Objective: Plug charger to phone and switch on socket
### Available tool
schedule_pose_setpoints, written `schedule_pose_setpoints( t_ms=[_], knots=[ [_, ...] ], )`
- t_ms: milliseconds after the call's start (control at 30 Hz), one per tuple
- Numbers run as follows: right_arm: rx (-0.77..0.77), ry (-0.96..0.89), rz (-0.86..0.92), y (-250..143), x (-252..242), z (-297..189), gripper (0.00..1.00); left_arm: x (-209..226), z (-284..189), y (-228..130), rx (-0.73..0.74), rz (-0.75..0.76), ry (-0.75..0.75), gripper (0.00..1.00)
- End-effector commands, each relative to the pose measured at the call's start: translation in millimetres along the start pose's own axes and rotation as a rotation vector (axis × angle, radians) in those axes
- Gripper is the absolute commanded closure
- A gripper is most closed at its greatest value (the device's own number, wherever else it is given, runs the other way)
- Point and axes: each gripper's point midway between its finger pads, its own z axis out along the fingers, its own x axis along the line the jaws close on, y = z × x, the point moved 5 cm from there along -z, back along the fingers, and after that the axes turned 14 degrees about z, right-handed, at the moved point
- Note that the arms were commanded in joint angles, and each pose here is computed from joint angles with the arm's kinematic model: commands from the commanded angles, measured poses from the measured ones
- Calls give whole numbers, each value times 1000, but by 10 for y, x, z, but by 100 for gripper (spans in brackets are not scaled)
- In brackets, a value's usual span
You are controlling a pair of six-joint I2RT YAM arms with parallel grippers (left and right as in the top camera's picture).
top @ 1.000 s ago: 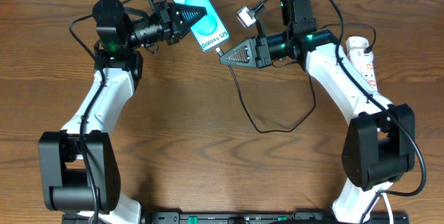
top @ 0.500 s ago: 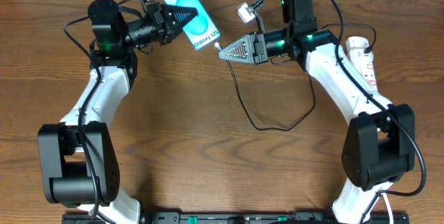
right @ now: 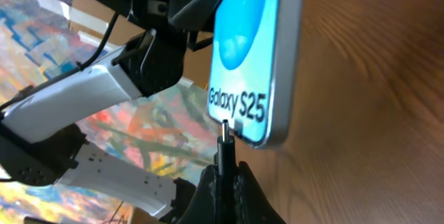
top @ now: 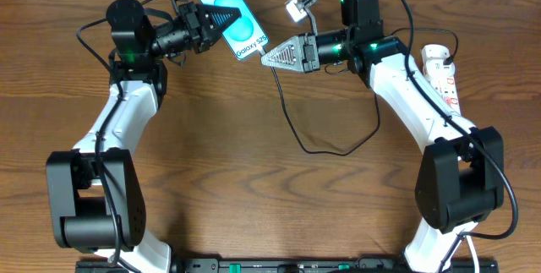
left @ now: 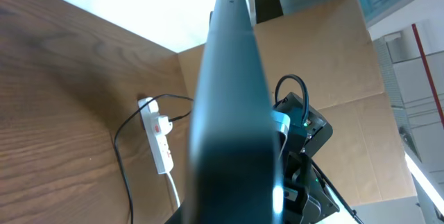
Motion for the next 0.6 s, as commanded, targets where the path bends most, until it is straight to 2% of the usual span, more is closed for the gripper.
schedule_pose_setpoints(
  t_ms=[0,333,567],
  knots=[
    [-3,-9,16,29,-59,31,99,-50,-27,58,-17,48,-2,93],
    [36,20,102,15,-509,121,99,105,-135,140,-62,54,39,93],
    [38,44,95,75,-569,174,99,227,-196,152,-72,19,64,93]
  ],
)
